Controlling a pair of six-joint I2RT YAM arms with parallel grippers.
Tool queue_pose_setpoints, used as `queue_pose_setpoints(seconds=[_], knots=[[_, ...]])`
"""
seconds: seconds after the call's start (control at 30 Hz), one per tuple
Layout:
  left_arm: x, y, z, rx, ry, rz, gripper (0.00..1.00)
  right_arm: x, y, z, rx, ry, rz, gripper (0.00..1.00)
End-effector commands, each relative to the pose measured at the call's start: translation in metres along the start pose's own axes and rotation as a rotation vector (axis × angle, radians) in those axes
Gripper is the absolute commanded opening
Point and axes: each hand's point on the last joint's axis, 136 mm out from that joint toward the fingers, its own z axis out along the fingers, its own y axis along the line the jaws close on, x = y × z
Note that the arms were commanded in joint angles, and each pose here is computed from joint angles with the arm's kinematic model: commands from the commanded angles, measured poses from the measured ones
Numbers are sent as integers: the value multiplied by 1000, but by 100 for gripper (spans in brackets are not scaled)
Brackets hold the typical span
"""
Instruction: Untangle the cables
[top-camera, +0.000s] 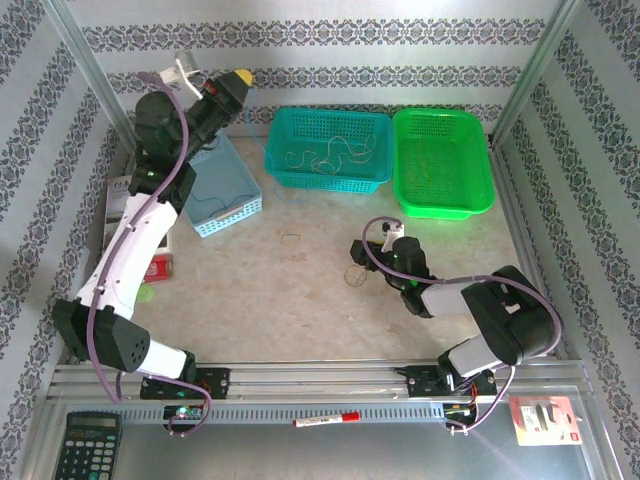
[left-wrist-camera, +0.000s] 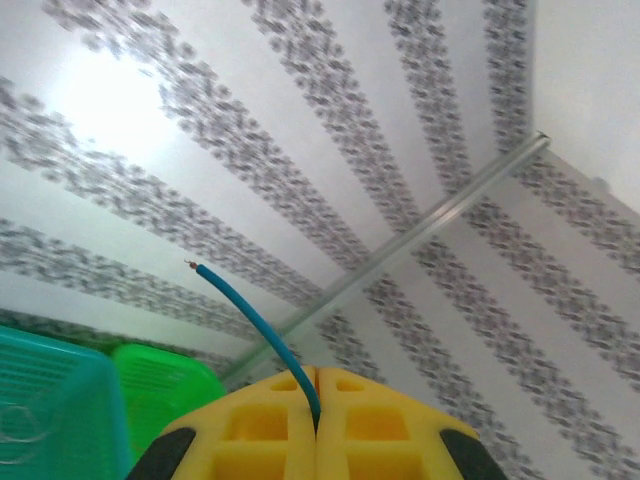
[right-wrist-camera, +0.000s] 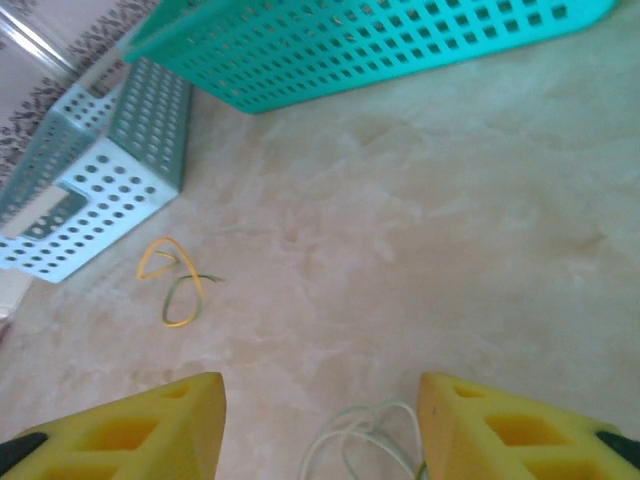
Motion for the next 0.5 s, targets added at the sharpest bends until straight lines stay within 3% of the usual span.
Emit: queue_pose_setpoints(seconds=[0.0,0.23,0.47], knots=[[-14,22,-13,-92,-17,111,0,-20,19,-4,-60,-18,-19,57],[-26,110,-23,-312,-19,220,0,-56,41,-18,-106,-46,-37,60],[-17,193,-28,-468,35,224,0,-73,60,-28,-144,-2,-54,62]])
